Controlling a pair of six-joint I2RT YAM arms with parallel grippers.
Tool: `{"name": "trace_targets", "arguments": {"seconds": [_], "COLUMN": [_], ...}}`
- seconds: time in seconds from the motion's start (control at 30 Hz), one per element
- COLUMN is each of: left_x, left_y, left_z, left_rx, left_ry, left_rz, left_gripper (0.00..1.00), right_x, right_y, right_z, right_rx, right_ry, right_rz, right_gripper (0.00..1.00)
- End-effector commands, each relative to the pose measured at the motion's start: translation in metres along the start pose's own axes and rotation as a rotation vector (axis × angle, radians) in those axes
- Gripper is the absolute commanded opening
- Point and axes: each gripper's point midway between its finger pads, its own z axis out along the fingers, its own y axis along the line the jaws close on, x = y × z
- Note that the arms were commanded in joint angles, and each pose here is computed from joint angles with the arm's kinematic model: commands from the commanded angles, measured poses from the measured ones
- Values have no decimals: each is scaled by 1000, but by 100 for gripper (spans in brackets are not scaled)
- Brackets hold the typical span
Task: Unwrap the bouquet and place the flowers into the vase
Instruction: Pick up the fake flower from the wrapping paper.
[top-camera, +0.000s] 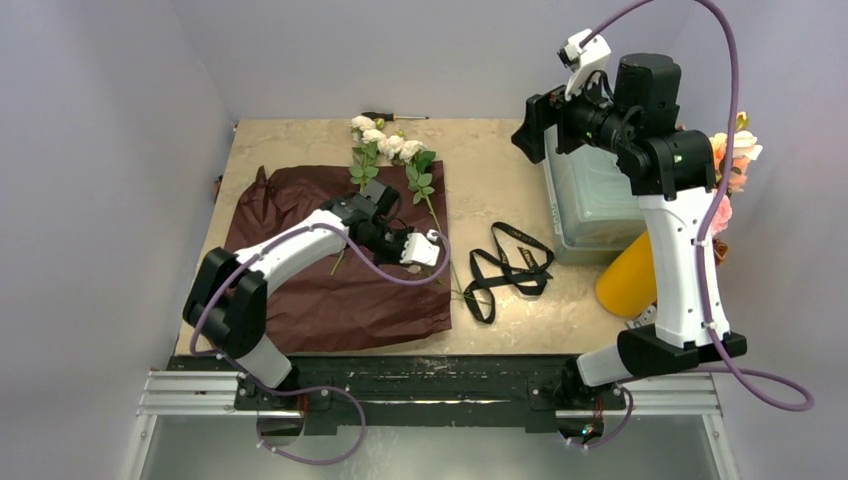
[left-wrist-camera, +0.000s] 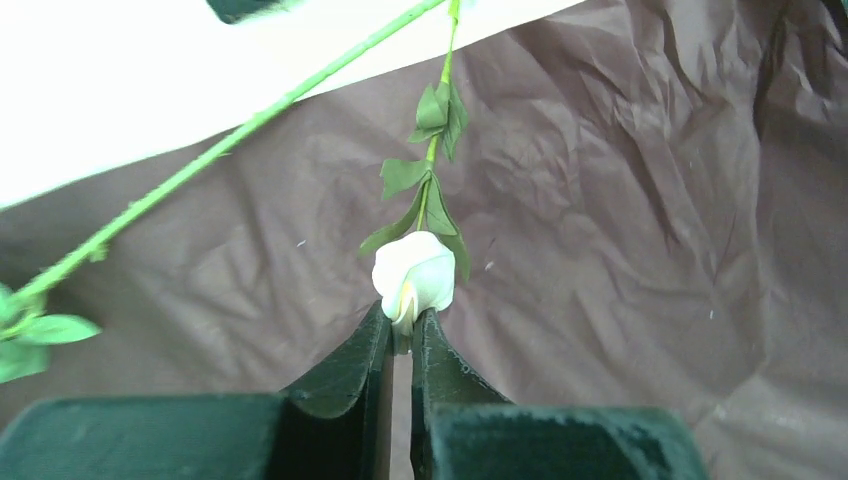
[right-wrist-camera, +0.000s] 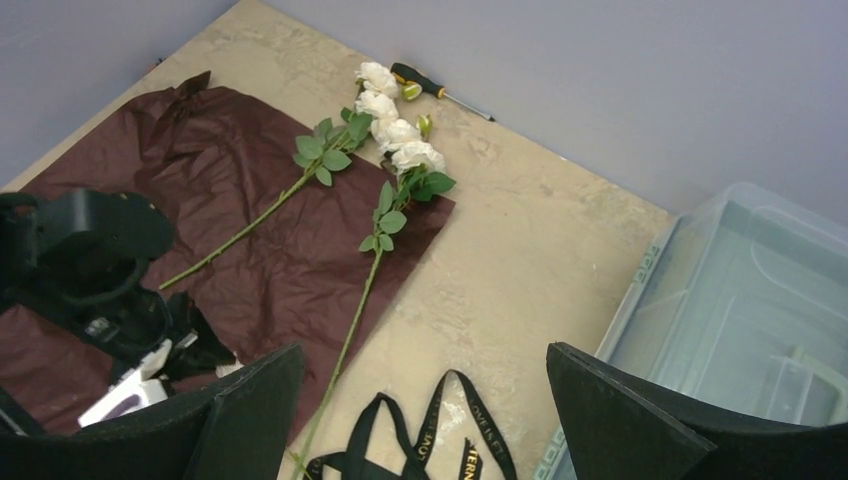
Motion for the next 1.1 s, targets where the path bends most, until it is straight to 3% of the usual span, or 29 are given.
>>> {"name": "trace_targets", "arguments": {"seconds": [0.0,0.2,0.43,0.63,0.9,1.07], "left_x": [-18,-26,-90,-122,-159,-169], "left_y": [8,37,73,71,67,48], "left_z": [-62,-133,-196,-199,-193,-182], "left_rx": [-67,-197,-404,-513,-537,-463], "left_ry": [71,204,139,99,2,-60], "left_rz": [196,446,811,1165,1347,1447], "left_gripper": [0,0,0,0,0,0], "right_x": [-6,17,31,44,65,75], "right_y": [17,45,90,136,179,197], "right_z": [-9,-3,-4,-1,19,24], "right_rx": [-67,-231,-497,-655,-753,-793], "right_ry": [-51,0,43,118,206,254], "right_rz": [14,51,108,91,66,27], "right_gripper": [95,93,78,73,72,58]}}
